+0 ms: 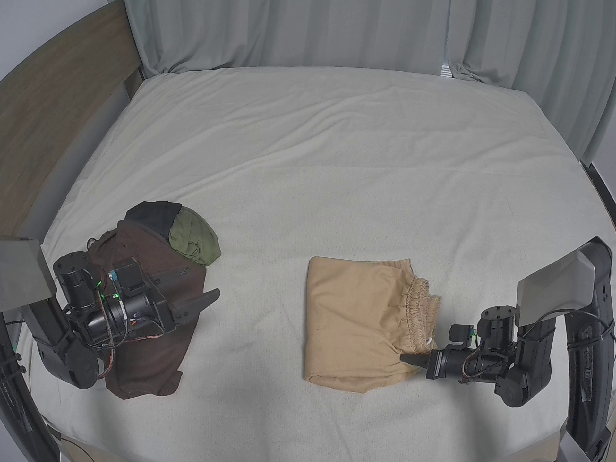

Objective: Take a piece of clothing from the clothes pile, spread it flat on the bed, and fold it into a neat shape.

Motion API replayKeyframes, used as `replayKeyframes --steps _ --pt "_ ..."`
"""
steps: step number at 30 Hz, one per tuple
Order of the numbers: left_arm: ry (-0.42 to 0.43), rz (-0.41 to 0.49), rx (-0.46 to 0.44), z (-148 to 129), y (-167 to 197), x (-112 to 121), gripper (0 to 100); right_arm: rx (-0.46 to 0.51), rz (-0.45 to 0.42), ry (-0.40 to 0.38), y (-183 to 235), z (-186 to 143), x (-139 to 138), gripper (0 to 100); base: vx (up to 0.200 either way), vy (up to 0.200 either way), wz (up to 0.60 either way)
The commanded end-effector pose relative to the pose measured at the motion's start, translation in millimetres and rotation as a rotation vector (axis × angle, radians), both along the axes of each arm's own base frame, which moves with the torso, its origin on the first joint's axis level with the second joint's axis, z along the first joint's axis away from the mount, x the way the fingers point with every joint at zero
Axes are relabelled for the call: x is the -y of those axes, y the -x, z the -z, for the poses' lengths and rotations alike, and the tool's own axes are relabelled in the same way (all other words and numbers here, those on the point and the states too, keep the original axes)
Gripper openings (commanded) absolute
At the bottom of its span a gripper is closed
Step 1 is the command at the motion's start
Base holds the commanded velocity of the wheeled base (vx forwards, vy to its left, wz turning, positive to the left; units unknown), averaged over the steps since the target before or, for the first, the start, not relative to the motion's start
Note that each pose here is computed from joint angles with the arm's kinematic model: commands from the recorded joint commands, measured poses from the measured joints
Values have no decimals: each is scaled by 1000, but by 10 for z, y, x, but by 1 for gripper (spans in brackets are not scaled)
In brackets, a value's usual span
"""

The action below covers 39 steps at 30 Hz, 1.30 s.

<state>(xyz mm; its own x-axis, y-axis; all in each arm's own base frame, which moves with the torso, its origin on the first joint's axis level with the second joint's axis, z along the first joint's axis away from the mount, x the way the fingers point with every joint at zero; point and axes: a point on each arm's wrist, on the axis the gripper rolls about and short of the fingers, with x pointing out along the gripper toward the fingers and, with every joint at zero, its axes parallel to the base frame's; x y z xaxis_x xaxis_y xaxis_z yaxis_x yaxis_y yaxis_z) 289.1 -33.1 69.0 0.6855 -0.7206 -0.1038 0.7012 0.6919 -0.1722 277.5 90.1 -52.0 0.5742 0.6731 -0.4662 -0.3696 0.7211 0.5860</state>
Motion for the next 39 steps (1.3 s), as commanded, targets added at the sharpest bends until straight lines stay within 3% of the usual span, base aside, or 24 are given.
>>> replayKeyframes --steps 1,8,24,39 --pt "0 0 -1 4 -1 0 100 -1 -2 0 5 1 -4 0 0 0 0" --pt "0 0 0 0 0 0 100 12 -28 -4 30 -44 -71 0 0 0 0" --pt "1 2 5 -14 3 0 100 237 -81 -88 49 -768 -213 0 0 0 0" --pt "1 5 5 -14 4 4 100 328 -150 -146 -38 -986 -251 0 0 0 0"
